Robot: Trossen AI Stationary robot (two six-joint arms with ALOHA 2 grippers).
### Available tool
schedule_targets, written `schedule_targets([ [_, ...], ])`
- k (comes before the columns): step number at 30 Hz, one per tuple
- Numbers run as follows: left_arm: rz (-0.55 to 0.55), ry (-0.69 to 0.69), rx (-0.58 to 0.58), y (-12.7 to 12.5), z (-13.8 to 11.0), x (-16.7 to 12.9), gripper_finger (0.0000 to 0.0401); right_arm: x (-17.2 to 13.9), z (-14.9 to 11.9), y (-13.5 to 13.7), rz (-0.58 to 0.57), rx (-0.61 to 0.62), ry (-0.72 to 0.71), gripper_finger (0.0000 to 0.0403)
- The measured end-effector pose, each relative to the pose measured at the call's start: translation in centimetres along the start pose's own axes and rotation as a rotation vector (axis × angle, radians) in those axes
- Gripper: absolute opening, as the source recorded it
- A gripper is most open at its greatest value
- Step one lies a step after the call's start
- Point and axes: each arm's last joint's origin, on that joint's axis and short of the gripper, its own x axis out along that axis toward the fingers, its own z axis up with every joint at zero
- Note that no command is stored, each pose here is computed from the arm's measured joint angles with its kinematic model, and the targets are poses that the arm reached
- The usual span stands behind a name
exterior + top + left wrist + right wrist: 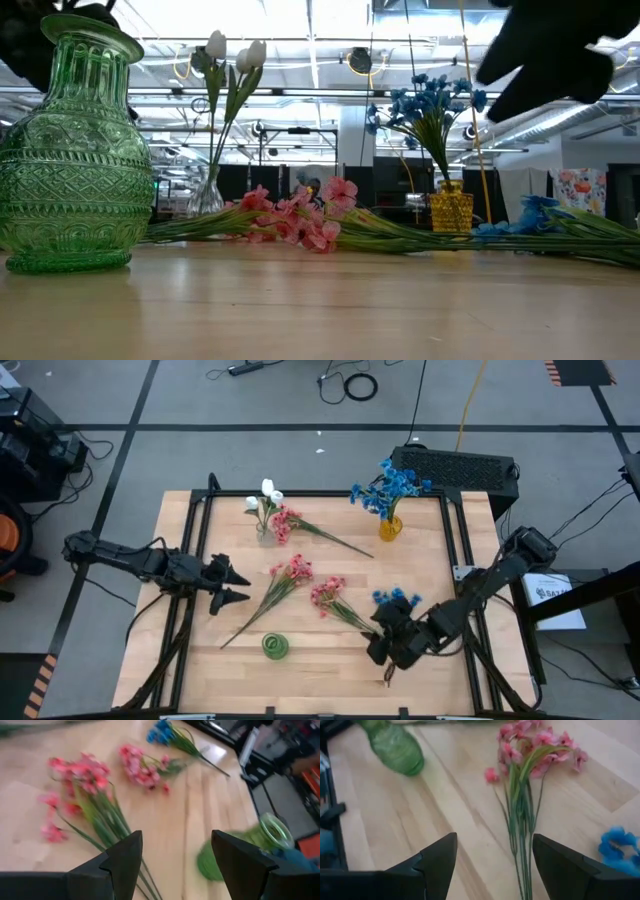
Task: Sort flowers into vase by color
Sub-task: Put the bottom left pink flowers into the green vase
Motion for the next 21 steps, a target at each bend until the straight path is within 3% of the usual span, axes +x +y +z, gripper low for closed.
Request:
schedule_targets([
  [5,-0.035,0.092,-0.01,-1.0,-1.0,0.5,0.0244,0.7,0.6,-0.5,-0.02,0.011,-0.037,0.0251],
  [21,0.295,0.248,0.015,-2.9,-6.0,4.4,0.0244,0.9,1.0,-0.6,-0.046,-0.001,-0.089,0.0251],
])
